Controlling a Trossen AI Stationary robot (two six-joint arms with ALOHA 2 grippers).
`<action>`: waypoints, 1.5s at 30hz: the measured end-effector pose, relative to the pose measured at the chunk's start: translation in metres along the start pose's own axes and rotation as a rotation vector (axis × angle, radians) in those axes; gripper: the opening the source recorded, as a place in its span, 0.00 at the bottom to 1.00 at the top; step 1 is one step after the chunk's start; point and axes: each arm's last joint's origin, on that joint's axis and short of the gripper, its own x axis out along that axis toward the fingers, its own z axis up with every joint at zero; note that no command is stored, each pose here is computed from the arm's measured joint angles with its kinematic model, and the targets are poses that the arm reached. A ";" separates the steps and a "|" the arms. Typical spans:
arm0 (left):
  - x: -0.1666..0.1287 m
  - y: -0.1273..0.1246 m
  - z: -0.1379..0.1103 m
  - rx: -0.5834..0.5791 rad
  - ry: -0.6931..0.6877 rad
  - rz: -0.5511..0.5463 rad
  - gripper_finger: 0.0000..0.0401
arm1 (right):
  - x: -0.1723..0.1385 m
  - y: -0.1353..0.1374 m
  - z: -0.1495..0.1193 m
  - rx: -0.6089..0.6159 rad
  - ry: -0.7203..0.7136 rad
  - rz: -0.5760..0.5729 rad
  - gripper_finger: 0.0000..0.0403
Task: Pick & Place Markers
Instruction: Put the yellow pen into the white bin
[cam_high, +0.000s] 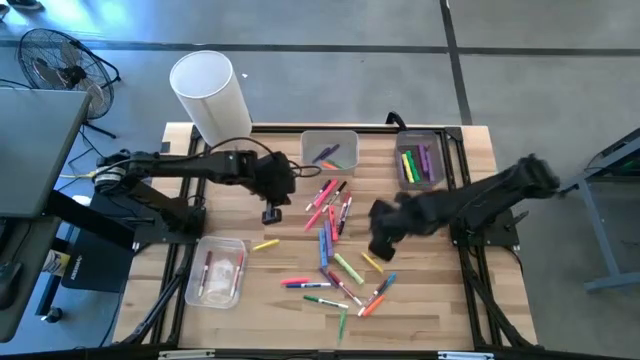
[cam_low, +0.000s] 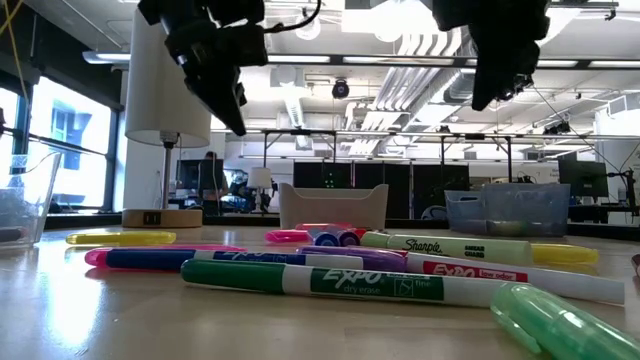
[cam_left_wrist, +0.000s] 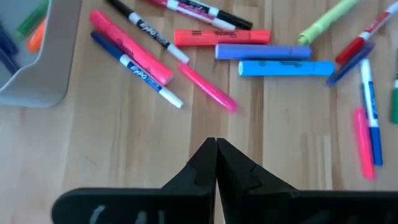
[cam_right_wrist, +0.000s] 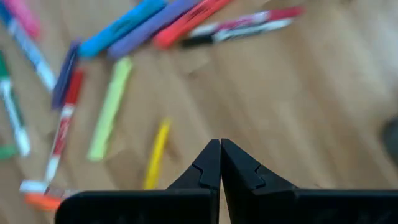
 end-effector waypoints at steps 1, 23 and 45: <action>0.000 0.002 0.000 0.004 0.003 -0.006 0.00 | 0.005 0.011 -0.002 -0.026 0.025 0.006 0.00; -0.004 0.015 -0.016 0.044 0.138 -0.017 0.00 | 0.089 0.085 -0.041 0.175 0.203 -0.139 0.35; -0.006 0.022 -0.018 0.009 0.146 -0.054 0.00 | 0.125 0.060 -0.040 0.169 0.275 -0.077 0.07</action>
